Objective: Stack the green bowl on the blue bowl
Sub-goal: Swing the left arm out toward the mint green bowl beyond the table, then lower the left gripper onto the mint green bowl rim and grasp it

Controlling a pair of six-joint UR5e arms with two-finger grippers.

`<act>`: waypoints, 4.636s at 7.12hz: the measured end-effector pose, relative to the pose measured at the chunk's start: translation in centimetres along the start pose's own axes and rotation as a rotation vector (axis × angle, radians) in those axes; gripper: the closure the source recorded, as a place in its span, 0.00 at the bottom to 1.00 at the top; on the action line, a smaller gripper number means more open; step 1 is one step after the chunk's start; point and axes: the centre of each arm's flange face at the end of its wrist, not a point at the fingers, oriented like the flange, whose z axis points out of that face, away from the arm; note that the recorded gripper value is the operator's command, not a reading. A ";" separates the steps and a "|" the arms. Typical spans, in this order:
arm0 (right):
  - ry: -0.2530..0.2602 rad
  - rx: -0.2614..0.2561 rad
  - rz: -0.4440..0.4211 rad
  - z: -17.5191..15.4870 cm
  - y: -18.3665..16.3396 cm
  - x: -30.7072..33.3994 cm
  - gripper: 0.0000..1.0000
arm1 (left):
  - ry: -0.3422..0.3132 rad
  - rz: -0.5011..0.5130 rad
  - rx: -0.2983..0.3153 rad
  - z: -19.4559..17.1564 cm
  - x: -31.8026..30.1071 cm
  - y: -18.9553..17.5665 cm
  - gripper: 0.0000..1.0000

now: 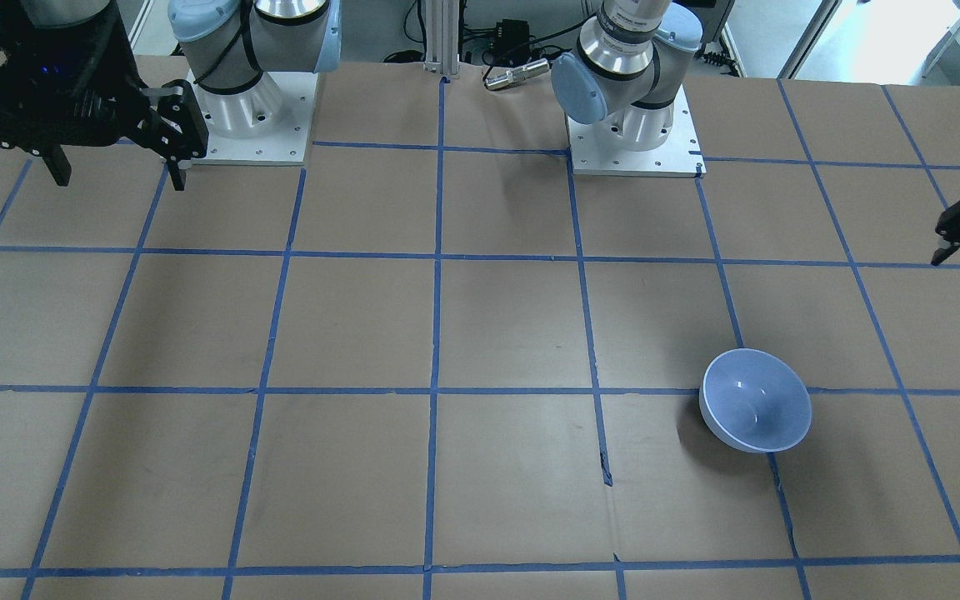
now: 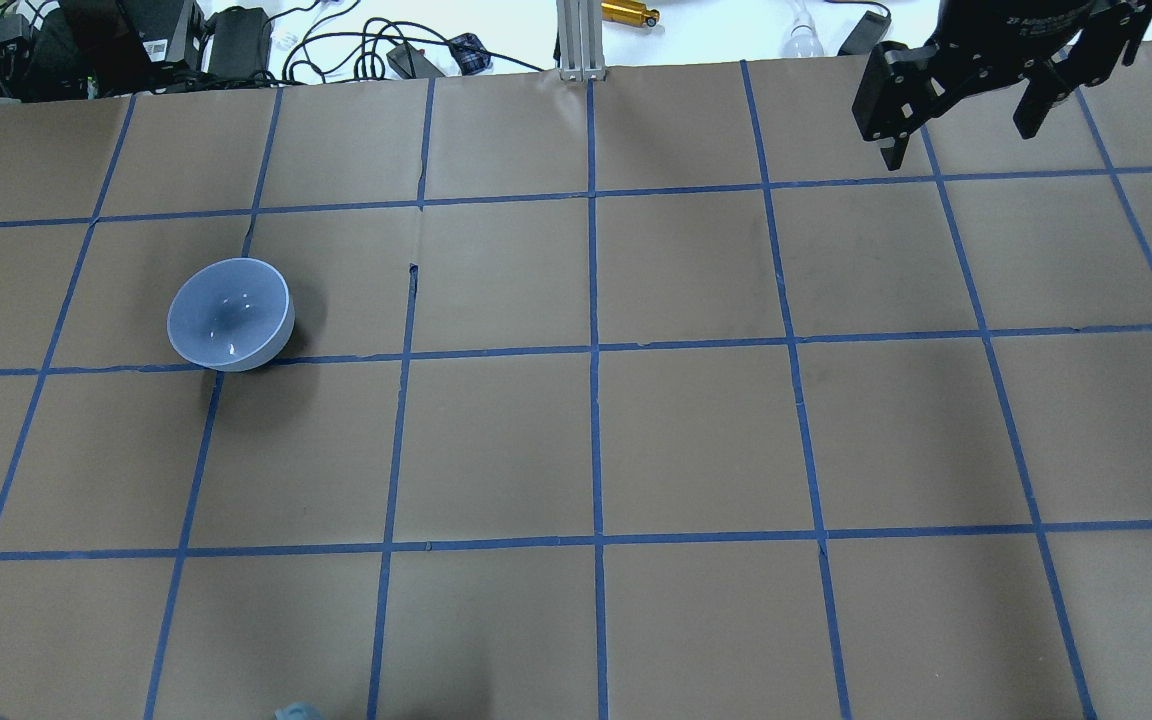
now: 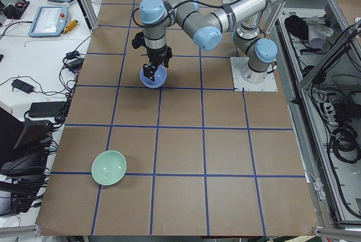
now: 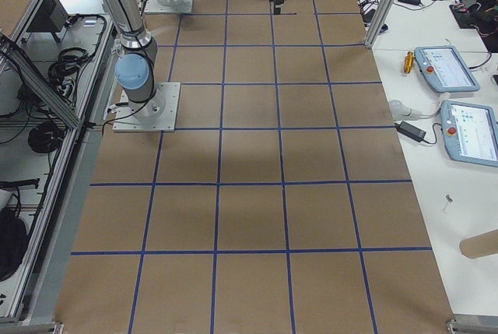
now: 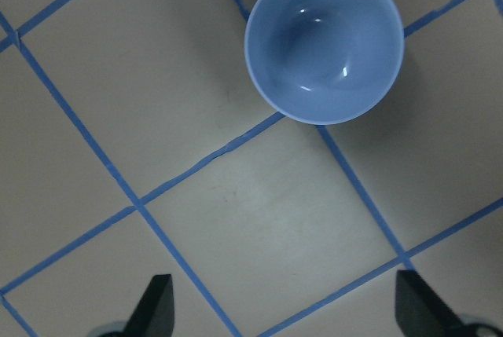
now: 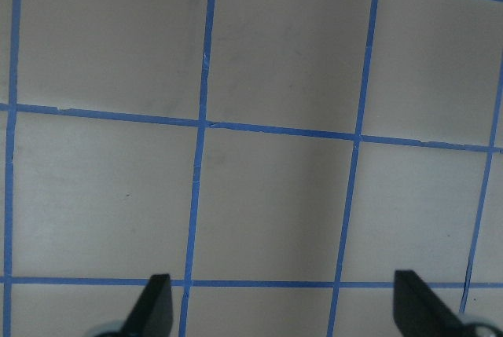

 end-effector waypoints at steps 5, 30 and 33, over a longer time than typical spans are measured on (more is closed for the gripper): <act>0.000 0.000 0.000 0.0 0.0 0.0 0.00 | -0.031 0.304 0.003 7.1 -14.9 9.0 0.02; 0.000 0.000 0.000 0.0 0.0 0.0 0.00 | -0.097 0.584 0.014 26.4 -31.4 9.0 1.00; 0.000 0.000 0.000 0.0 0.0 0.0 0.00 | -0.094 0.580 0.001 25.9 -31.3 9.1 1.00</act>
